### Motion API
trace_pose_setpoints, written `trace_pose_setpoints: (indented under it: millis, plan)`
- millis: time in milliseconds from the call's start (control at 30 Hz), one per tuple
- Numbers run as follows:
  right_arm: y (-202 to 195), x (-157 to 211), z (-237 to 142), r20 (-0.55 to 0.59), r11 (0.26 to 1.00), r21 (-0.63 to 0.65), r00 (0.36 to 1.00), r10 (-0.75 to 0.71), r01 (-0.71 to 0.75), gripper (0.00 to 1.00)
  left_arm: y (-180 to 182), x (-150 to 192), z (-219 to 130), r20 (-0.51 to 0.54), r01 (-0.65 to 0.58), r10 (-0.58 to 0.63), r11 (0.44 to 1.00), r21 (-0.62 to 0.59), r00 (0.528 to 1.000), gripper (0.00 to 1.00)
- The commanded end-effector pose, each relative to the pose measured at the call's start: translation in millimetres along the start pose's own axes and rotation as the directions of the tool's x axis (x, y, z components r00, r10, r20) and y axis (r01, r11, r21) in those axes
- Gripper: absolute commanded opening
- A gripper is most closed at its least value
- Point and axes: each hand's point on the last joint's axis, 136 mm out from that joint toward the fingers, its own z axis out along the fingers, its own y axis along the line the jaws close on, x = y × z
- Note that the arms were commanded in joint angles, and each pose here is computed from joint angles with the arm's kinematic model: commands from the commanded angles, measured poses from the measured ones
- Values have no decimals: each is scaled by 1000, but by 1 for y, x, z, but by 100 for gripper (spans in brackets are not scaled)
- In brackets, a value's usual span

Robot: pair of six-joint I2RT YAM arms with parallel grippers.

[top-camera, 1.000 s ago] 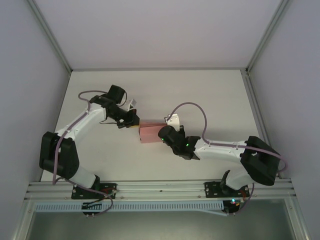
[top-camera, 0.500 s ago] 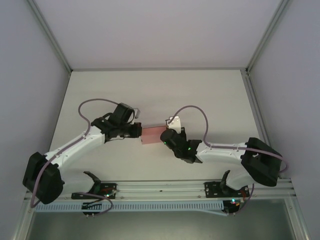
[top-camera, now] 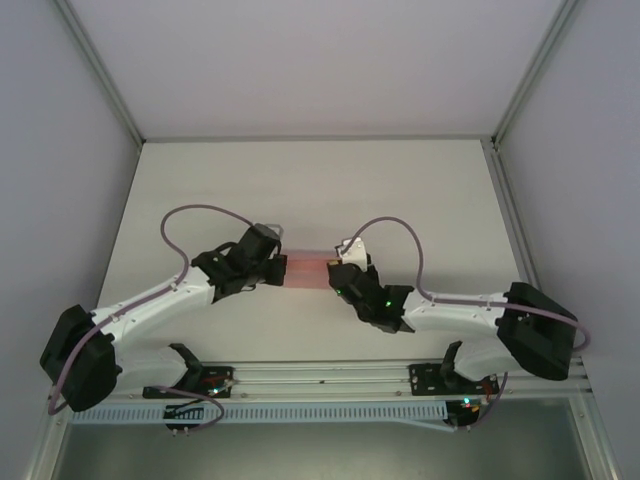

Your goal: Assemble paper box

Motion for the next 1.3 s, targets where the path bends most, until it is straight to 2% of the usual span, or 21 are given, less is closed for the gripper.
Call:
trace_pose_setpoints:
  millis: [0, 100, 133, 367, 433, 533, 633, 767, 900, 1000, 1100, 1167, 1267]
  plan:
    - [17, 14, -14, -76, 988, -150, 997, -32, 20, 74, 22, 44, 11, -148, -8, -6, 996, -93, 989, 0]
    - [16, 5, -24, -59, 977, -214, 998, 11, -23, 99, 20, 43, 10, -147, -8, -5, 996, -88, 989, 0]
    - [16, 1, -29, -49, 970, -241, 999, 23, -35, 100, 20, 43, 10, -147, -7, -7, 996, -90, 989, 0]
    - [-13, -40, -38, 33, 936, -260, 966, 255, -238, 100, 15, 39, 8, -137, -17, 6, 997, -76, 991, 0]
    - [-19, -47, -31, 12, 935, -237, 961, 275, -264, 100, 13, 37, 8, -136, -24, 14, 997, -70, 991, 0]
    - [-22, -46, -13, -82, 937, -178, 954, 290, -300, 99, 12, 36, 8, -140, -33, 23, 997, -71, 990, 0]
    - [-27, -31, 4, -172, 949, -100, 944, 281, -300, 95, 11, 35, 8, -137, -36, 26, 997, -69, 990, 0]
    - [-29, 1, 17, -236, 949, -56, 927, 291, -312, 91, 10, 36, 8, -142, -54, 45, 996, -66, 989, 0]
    - [-36, 43, 27, -289, 940, -6, 901, 324, -340, 81, 12, 40, 8, -171, -91, 77, 993, -75, 982, 0]
    - [-39, 67, 28, -330, 933, 18, 879, 344, -359, 72, 10, 37, 4, -173, -105, 92, 992, -68, 981, 7]
    - [-37, 79, 26, -344, 927, 10, 869, 355, -374, 65, 3, 33, -4, -164, -110, 103, 993, -30, 981, 22]
    - [-37, 84, 25, -347, 924, 16, 865, 362, -381, 62, -7, 30, -12, -157, -111, 113, 994, 25, 981, 35]
    - [-38, 90, 24, -348, 924, 35, 862, 367, -380, 56, -12, 24, -25, -135, -110, 117, 992, 57, 984, 47]
